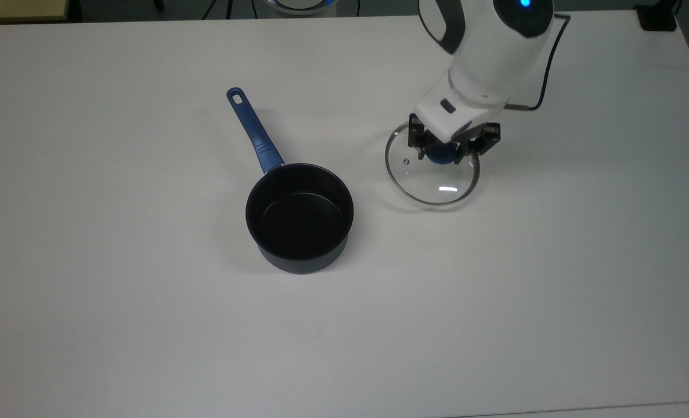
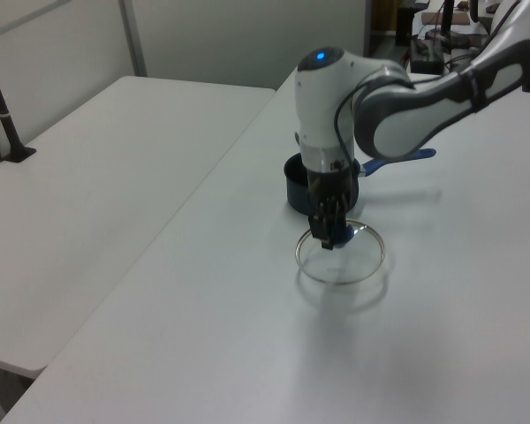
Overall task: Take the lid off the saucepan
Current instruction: 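Carry the lid away from the saucepan and lower it onto the table, then open the gripper to release the knob and raise the arm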
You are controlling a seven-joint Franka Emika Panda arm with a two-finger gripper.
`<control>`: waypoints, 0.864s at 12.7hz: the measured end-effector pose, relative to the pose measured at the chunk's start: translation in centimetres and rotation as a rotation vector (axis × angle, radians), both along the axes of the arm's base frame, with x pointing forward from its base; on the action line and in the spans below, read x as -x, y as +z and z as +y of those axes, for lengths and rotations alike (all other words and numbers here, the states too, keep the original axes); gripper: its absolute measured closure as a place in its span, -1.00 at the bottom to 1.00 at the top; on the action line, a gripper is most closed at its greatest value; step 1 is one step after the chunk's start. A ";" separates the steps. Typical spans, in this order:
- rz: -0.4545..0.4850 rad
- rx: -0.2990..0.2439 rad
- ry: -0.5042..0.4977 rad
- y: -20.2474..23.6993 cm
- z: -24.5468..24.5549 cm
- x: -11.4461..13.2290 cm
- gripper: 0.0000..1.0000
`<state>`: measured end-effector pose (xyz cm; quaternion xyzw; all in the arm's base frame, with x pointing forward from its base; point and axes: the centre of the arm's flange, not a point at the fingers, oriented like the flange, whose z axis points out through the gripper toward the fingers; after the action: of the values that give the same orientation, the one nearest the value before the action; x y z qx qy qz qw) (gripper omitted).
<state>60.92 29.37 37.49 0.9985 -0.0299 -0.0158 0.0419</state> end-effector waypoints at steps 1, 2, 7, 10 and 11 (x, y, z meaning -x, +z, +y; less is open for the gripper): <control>0.002 0.004 0.002 -1.1 0.3 0.0 -0.22; 0.009 0.009 0.003 -2.0 0.6 0.0 -0.22; 0.017 0.010 0.007 -2.7 1.0 0.1 -0.22; 0.032 0.018 0.007 -3.5 0.8 0.4 -0.29; 0.041 0.022 0.007 -4.0 0.8 0.6 -0.31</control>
<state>60.31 30.12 33.47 0.9976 -0.0256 -0.0359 0.0538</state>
